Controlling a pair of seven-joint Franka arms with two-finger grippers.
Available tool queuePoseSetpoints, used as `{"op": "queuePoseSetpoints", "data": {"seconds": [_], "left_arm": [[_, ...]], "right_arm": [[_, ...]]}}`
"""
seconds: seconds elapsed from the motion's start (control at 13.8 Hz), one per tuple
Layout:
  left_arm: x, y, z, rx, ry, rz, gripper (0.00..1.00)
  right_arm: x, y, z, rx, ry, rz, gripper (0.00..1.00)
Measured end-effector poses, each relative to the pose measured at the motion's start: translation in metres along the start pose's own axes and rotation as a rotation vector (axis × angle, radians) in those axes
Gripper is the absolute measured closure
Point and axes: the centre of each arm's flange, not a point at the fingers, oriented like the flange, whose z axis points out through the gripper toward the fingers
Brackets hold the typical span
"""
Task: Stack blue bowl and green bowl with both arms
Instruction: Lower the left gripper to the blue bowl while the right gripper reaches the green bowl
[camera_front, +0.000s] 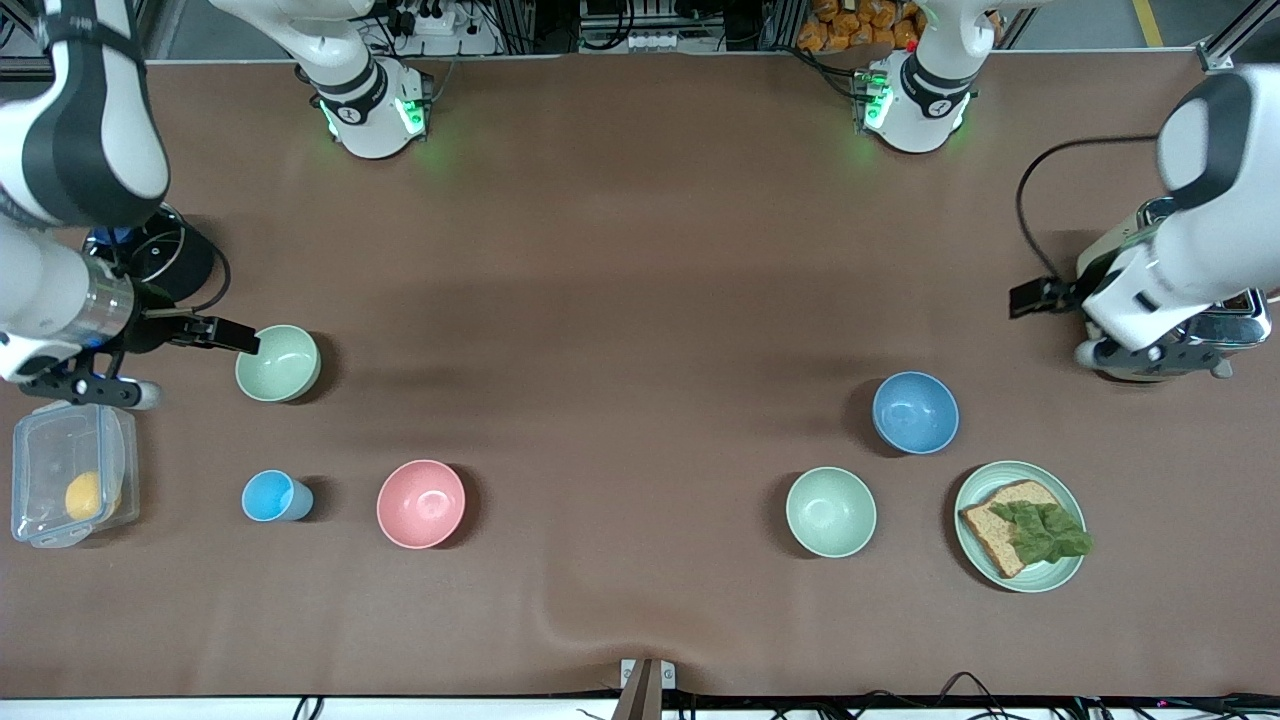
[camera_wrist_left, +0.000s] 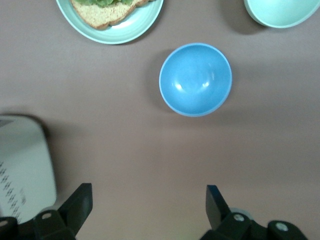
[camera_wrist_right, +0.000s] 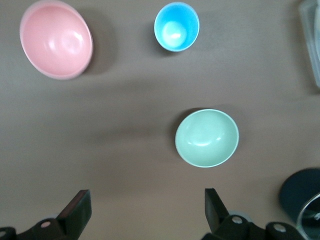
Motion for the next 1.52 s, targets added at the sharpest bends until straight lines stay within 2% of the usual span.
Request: {"op": "queuePoseSetpoints", "data": {"seconds": [0.14,0.51,0.87,1.09,1.23,1.3,1.38,1.52], "left_arm": [[0.003,-0.005,0.046,-0.002,0.026,-0.009,0.0],[0.03,-0.01,0.139,-0.005,-0.027,-0.007,0.0],[0.064,-0.01,0.168,-0.016,-0.042,-0.006,0.0],[0.083,-0.006,0.194,-0.024,-0.063,0.0,0.0],[0.091,-0.003,0.212,-0.028,-0.081,0.004,0.0],[0.094,-0.001,0.22,-0.03,-0.09,0.006,0.0],[0.096,-0.001,0.226,-0.031,-0.095,0.007,0.0],[0.098,0.0,0.231,-0.033,-0.098,0.007,0.0]], "right_arm": [[0.005,0.03,0.015,0.01,-0.02,-0.04,0.0],[0.005,0.093,0.079,0.024,0.02,-0.15,0.0],[-0.01,0.124,0.147,0.02,0.059,-0.209,0.0],[-0.024,0.128,0.194,0.002,0.117,-0.196,0.0],[-0.035,0.136,0.223,-0.005,0.142,-0.176,0.04],[-0.039,0.143,0.232,-0.002,0.139,-0.164,0.12],[-0.04,0.149,0.239,0.0,0.137,-0.164,0.12],[-0.04,0.156,0.247,0.0,0.139,-0.175,0.29]]}}
